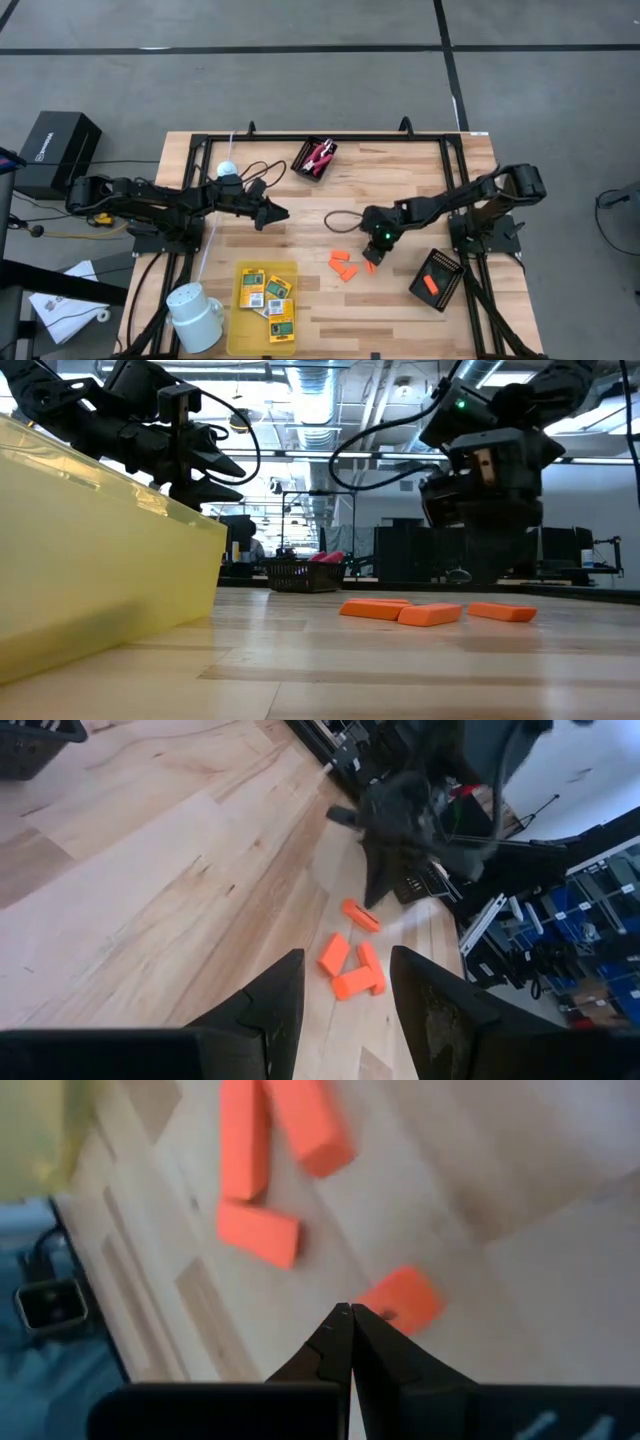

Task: Pick & Place School Supplies
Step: Put the orange eraser into the bottom black bin

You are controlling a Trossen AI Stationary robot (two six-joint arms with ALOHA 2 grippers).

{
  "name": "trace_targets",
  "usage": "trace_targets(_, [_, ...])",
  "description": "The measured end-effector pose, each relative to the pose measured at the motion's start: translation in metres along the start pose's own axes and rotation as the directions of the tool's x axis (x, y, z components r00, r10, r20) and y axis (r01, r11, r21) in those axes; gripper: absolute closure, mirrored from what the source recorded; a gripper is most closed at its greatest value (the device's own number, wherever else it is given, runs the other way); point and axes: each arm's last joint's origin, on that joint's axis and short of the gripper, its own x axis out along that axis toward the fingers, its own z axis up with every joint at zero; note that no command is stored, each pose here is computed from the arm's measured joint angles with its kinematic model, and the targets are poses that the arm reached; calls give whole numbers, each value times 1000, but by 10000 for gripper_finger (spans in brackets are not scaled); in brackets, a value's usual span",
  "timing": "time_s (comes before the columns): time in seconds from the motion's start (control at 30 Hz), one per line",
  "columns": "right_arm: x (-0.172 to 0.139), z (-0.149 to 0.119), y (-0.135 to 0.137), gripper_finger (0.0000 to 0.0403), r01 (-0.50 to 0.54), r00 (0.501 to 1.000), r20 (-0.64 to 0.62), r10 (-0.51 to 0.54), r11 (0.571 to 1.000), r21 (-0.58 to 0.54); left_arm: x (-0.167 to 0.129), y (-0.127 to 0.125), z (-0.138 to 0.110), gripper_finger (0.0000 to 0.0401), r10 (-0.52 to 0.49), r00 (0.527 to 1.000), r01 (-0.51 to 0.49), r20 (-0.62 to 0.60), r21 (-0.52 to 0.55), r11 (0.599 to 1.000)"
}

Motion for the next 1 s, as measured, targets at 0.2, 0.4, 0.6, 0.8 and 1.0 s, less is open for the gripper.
trace_targets(0.2, [15,-5,-1,403,-7,998,-70,7,1000,-9,0,1,-1,256,6,1000,-6,-5,15,1000])
trace_targets(0.4, [15,-3,-3,403,-5,998,-69,5,1000,-7,0,1,-2,256,16,1000,-15,-14,16,1000])
trace_targets(0.6, [12,-2,-9,403,18,996,-90,-20,1000,-24,0,2,-2,256,17,1000,-17,-16,15,1000])
trace_targets(0.8, [12,-7,-17,403,29,992,-124,-32,999,-21,0,2,-2,256,19,1000,-19,-18,15,1000])
trace_targets(1.0, [14,-15,-25,403,14,990,-142,-13,1000,11,0,3,-3,256,29,999,-28,-30,12,1000])
